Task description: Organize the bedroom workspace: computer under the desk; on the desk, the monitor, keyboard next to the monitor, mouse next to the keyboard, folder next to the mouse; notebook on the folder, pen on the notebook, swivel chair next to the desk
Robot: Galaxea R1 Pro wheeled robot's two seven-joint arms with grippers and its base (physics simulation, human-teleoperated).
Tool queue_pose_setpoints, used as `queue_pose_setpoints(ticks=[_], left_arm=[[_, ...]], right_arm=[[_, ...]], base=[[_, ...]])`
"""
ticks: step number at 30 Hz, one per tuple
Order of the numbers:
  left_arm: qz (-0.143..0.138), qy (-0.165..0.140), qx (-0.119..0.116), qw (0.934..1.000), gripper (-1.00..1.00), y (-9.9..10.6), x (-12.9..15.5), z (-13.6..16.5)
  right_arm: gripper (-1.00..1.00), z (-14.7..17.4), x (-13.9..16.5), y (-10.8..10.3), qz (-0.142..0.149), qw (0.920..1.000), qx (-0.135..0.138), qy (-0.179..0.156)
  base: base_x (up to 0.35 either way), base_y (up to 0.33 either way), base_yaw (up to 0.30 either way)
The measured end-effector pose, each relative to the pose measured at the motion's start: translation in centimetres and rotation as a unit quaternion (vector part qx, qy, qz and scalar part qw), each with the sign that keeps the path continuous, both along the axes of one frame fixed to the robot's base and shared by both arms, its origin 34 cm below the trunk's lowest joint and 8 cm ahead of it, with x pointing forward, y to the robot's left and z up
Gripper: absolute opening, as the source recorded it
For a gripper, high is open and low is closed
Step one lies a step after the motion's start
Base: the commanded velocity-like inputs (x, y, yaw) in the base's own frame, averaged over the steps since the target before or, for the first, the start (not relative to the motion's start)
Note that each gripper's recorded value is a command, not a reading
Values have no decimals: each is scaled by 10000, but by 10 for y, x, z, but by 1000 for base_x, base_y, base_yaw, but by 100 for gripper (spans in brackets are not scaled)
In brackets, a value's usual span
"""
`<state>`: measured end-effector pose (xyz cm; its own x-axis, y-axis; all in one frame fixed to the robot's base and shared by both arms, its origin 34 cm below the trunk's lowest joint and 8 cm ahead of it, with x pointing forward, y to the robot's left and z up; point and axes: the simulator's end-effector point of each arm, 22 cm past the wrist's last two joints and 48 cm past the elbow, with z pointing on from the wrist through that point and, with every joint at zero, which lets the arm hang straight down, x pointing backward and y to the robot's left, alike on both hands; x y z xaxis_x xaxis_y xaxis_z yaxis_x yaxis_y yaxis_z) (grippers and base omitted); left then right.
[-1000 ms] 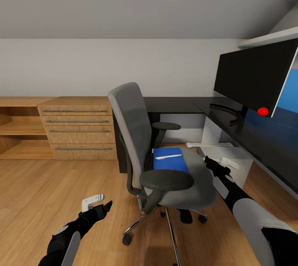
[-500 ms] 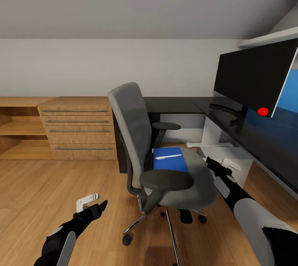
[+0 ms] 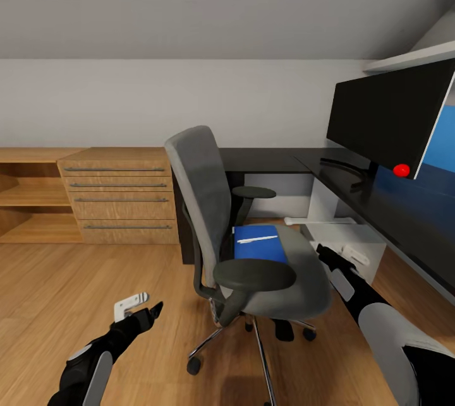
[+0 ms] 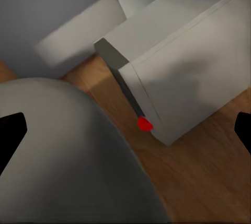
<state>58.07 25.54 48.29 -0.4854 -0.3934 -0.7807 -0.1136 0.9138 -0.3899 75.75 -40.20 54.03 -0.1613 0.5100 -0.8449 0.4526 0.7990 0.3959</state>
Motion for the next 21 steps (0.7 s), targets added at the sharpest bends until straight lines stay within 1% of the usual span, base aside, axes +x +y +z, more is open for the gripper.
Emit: queue_pose_setpoints(ticks=[3, 4, 5, 6, 7, 11, 14, 15, 21], left_arm=[[-157, -101, -185, 9997, 100, -10, 1, 5], [-281, -187, -315, 9989, 100, -17, 2, 10], [-347, -238, -373, 9984, 100, -20, 3, 13], [-612, -540, -551, 9951, 100, -33, 3, 34], [-691, -647, -576, 9938, 100, -37, 1, 42], [-812, -804, -597, 9917, 100, -42, -7, 53], [-956, -923, -638, 9891, 100, -49, -13, 61], [-1085, -1006, -686, 9866, 100, -55, -17, 67], [-1474, -1211, -853, 9779, 100, -73, -27, 80]], right_arm=[[100, -3, -1, 1, 22, 10000, 42, 63], [100, -5, -1, 2, 35, 9999, 62, 99], [100, -5, -1, 2, 41, 9999, 69, 112], [100, -7, -2, 2, 46, 9998, 106, 141], [100, -7, -2, 2, 41, 9998, 121, 146], [100, -8, -2, 2, 31, 9998, 140, 150], [100, -8, -3, 2, 29, 9998, 147, 154], [100, -8, -3, 2, 28, 9998, 150, 155], [100, -9, -3, 2, 24, 9997, 158, 162]], base=[[0, 0, 0], [0, 0, 0], [0, 0, 0], [0, 0, 0], [0, 0, 0], [0, 0, 0], [0, 0, 0], [0, 0, 0], [0, 0, 0]])
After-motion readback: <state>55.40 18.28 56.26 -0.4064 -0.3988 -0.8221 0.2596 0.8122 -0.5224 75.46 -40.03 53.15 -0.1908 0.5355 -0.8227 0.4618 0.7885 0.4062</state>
